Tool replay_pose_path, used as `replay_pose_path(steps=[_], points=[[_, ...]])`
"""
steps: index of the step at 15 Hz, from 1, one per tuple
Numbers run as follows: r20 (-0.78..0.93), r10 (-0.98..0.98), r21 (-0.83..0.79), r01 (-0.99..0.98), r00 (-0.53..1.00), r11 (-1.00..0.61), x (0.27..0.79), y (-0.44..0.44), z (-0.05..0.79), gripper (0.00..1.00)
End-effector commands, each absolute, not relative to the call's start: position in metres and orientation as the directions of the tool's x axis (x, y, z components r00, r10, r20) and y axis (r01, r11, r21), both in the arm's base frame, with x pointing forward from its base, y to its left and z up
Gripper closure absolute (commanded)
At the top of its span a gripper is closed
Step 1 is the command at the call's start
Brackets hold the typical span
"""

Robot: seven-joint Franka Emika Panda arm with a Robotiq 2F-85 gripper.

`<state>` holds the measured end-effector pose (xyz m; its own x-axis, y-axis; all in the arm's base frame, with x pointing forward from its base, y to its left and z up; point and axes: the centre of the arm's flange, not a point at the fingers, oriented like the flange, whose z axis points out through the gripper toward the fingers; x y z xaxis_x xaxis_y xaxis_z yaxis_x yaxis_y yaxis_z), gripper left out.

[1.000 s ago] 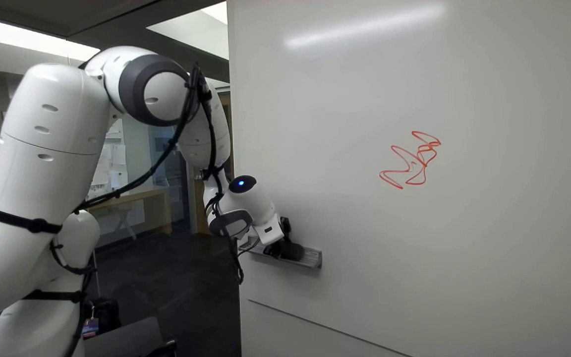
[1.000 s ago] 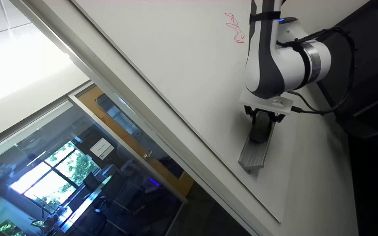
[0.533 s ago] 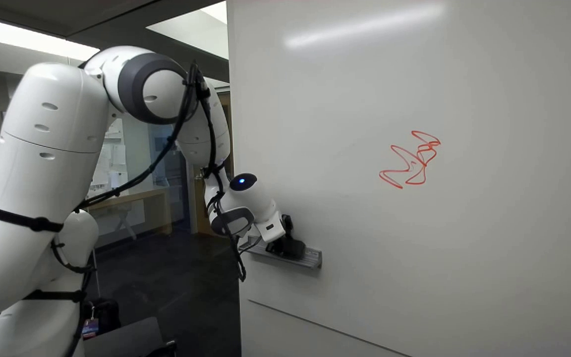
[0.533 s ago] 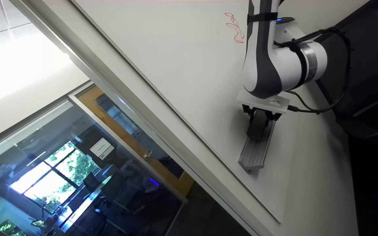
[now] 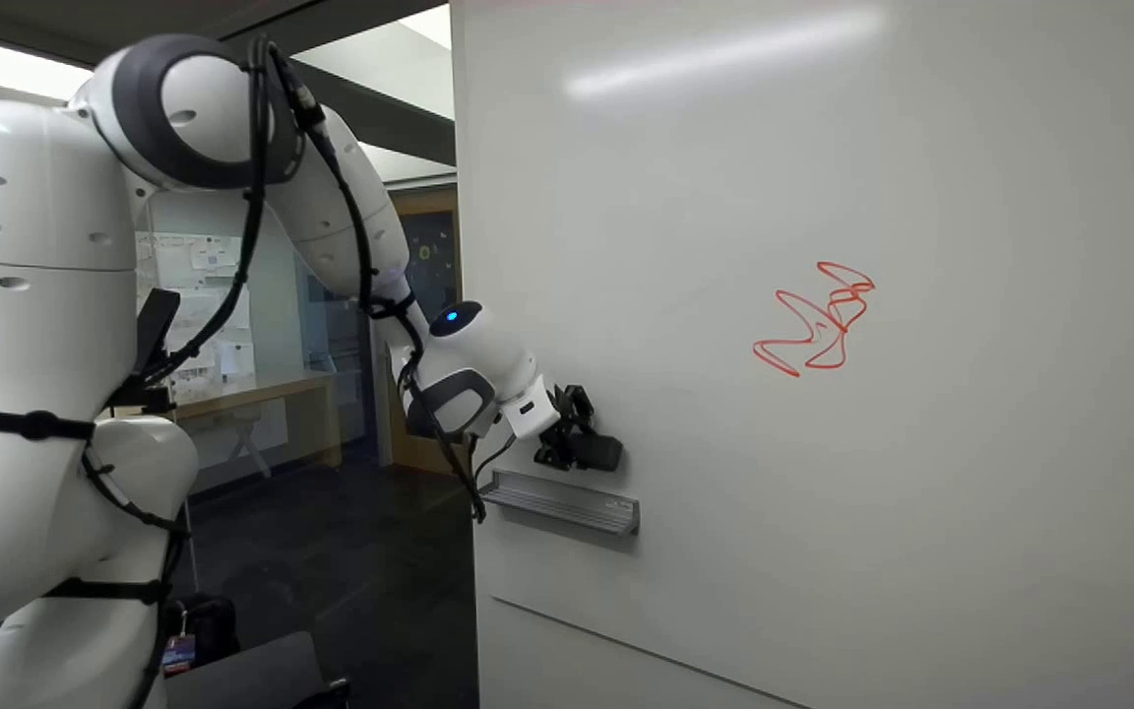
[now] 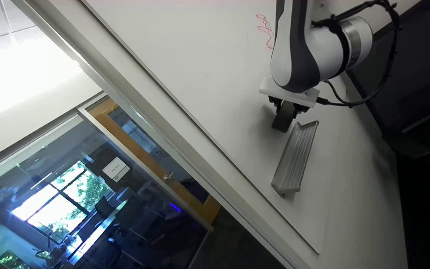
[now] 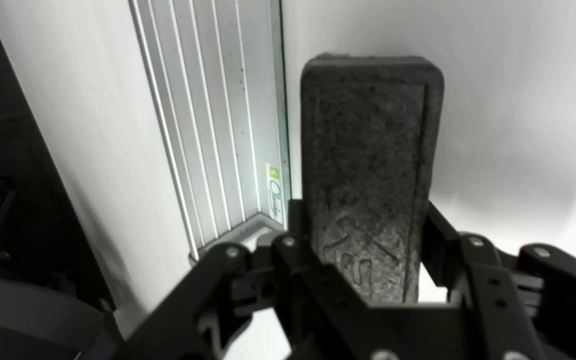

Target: Remove the black eraser from the whiteboard tray and wipe the board with the eraser, put the eraser back on the tray

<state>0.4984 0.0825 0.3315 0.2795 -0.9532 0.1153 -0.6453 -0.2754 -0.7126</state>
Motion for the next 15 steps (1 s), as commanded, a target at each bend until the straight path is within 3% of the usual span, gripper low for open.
replay_pose_path(steps=[1, 9, 15], points=[[0.124, -0.985, -0.767, -0.618, 0.121, -0.173, 0.447, 0.057, 0.349, 0.7], [-0.042, -0.98, -0.877, -0.464, -0.192, 0.128, 0.428, 0.008, 0.418, 0.7], [0.033, -0.996, -0.908, -0.418, -0.088, 0.007, 0.43, -0.029, 0.47, 0.7]])
